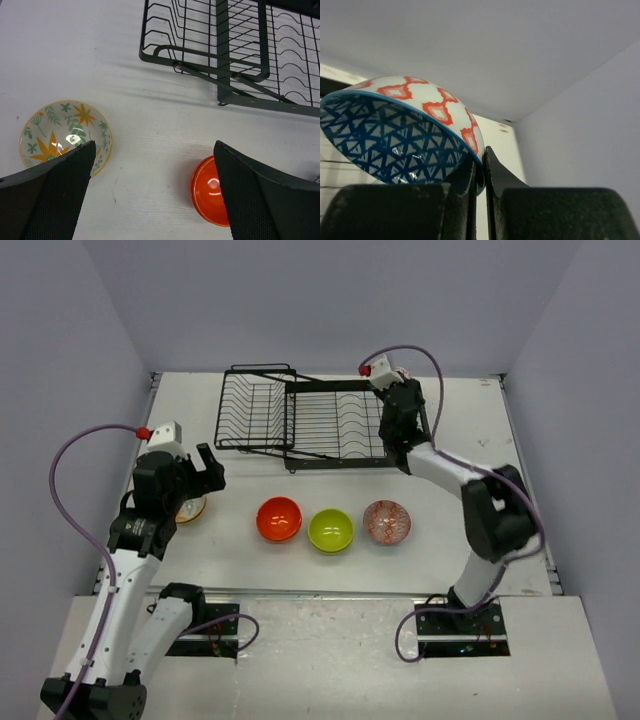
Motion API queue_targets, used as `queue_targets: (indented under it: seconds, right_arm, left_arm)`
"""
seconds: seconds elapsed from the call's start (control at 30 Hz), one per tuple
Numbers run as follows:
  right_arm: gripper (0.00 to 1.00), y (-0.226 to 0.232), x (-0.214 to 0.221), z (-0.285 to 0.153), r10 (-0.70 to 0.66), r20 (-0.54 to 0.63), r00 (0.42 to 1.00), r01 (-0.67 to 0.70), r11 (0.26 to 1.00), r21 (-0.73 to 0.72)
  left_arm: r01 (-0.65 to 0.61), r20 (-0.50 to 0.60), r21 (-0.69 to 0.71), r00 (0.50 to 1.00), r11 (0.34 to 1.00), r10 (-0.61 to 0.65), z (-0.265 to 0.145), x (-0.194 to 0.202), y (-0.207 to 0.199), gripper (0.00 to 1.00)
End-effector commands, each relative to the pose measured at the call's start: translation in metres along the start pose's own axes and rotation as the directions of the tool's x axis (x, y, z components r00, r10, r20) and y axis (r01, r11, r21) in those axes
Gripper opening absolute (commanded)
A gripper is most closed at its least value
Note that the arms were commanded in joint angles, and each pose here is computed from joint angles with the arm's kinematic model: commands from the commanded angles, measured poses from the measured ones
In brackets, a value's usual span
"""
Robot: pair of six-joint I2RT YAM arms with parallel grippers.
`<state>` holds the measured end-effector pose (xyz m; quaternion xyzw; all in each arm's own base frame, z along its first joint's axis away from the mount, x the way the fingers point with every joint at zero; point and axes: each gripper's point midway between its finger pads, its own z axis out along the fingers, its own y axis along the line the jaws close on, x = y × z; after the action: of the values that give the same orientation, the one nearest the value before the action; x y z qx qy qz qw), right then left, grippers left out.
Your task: Unload the bowls from the dish rack
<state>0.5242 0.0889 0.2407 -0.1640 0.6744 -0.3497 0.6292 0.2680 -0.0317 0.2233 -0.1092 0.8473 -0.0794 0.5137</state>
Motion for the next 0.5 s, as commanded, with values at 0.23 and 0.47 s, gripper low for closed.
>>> queue_targets:
  seconds: [0.23, 0.47]
  right_arm:
    - [0.0, 0.01, 0.018, -0.204, 0.313, -0.587, 0.747, -0.618, 0.653, -0.439]
    - [0.0, 0.014, 0.046, -0.263, 0.115, -0.661, 0.742, -0.6, 0.554, -0.577]
  left_arm:
    - [0.011, 0.145, 0.001, 0.989, 1.0, -0.011, -0.021, -0.024, 0.004, 1.0]
    - [0.011, 0.16, 0.035, 0.987, 0.999, -0.017, -0.026, -0.022, -0.001, 1.0]
